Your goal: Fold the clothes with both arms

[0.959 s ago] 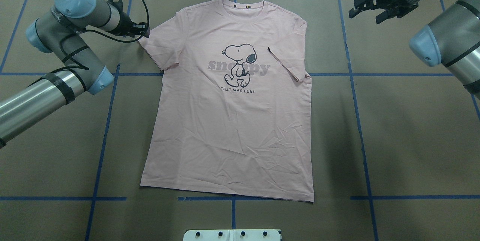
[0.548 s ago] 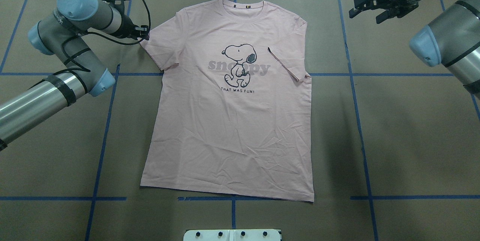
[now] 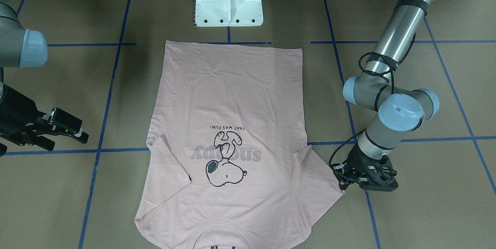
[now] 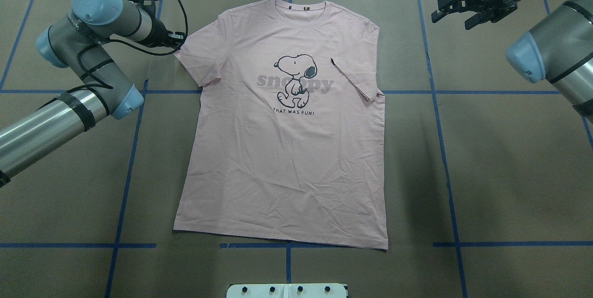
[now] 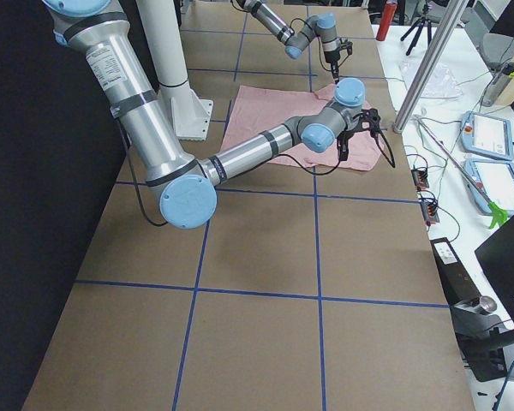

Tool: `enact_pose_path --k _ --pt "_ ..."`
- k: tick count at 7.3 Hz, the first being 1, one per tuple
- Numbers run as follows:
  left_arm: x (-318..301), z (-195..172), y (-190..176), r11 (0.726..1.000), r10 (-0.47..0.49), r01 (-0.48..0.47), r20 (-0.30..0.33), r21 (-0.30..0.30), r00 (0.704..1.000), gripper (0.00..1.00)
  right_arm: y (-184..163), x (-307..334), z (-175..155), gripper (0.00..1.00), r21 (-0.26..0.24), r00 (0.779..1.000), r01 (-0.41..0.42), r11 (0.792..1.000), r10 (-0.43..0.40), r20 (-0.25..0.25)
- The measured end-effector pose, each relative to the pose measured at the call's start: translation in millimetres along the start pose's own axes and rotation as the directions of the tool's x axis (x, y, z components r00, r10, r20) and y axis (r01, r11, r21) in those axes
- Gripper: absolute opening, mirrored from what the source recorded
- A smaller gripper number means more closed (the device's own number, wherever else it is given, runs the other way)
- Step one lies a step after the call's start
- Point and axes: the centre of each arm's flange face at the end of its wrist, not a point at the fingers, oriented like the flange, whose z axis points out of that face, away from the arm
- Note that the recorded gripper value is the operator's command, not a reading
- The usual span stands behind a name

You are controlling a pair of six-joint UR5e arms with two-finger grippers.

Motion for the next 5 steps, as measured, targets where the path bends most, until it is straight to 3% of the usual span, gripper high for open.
enact_pose_path --k 3,5 --pt "20 -12 -9 0.999 -0.049 0.049 -0.027 0.016 0.998 0.0 0 3 4 1.0 -0.004 1.0 -0.002 1.0 0.002 -0.006" --pt "64 -17 -15 0.984 -0.174 0.175 -0.063 0.011 0.983 0.0 -1 3 4 1.0 -0.003 1.0 0.001 1.0 -0.001 -0.007"
